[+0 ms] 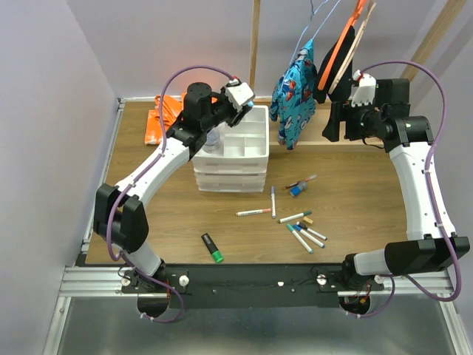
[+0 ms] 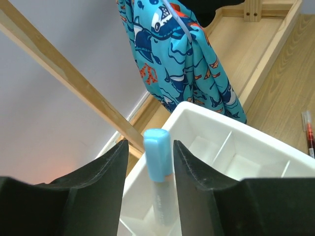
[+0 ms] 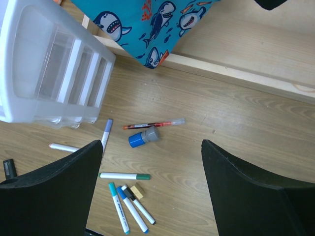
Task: Sort the stationery into containers
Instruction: Place the stationery in the storage box.
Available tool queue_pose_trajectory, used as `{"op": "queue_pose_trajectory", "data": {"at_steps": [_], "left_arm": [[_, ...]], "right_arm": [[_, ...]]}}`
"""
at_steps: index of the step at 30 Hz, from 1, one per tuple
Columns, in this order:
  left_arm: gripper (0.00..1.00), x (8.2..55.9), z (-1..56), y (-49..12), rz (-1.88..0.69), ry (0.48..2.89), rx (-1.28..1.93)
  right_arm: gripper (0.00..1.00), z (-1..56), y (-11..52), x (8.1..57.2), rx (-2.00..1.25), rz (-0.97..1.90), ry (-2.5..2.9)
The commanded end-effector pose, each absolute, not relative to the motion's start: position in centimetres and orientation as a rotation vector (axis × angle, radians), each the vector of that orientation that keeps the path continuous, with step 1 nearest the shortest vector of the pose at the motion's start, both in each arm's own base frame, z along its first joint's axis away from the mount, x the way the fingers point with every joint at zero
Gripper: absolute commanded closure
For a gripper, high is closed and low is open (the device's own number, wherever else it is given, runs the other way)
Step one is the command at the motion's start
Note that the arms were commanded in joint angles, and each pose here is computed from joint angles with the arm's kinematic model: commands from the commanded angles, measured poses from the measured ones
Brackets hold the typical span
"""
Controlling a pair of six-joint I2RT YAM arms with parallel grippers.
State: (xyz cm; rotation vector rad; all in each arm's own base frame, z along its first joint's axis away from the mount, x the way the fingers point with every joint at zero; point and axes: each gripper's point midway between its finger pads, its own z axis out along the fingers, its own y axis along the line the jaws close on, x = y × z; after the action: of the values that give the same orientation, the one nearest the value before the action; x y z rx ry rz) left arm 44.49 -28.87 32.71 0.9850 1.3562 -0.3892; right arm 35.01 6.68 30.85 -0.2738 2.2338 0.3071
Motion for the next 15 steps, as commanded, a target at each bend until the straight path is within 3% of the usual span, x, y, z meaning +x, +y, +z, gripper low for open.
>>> {"op": "queue_pose_trajectory", "data": {"at_steps": [1, 4, 7, 8, 12, 13, 15], "left_arm": [[0.47, 41.8, 39.0, -28.5, -0.405, 1.209, 0.936], [0.45, 39.6, 42.2, -28.5, -0.43, 1.12, 0.932], [0.43, 34.6, 44.5, -28.6, -0.476, 0.971, 1.083], [0.42, 30.9, 45.0, -28.7, -0.528, 0.871, 1.199], [0.33, 24.1, 40.5, -27.1, -0.582, 0.832, 1.494], [0.29, 22.2, 37.3, -26.3, -0.673, 0.957, 1.567], [0.28, 20.2, 36.3, -25.5, -0.679, 0.891, 1.698]], "right_arm": [[0.11, 31.2, 6.6, 35.3, -0.277, 0.308, 2.21], [0.11, 31.3, 6.6, 35.2, -0.281, 0.308, 2.207], [0.11, 31.6, 6.6, 34.8, -0.281, 0.307, 2.201], [0.11, 31.7, 6.6, 34.7, -0.283, 0.305, 2.197], [0.11, 31.6, 6.8, 34.2, -0.306, 0.318, 2.199], [0.11, 31.7, 6.8, 34.0, -0.31, 0.32, 2.195], [0.11, 31.5, 6.9, 34.0, -0.311, 0.33, 2.196]]}}
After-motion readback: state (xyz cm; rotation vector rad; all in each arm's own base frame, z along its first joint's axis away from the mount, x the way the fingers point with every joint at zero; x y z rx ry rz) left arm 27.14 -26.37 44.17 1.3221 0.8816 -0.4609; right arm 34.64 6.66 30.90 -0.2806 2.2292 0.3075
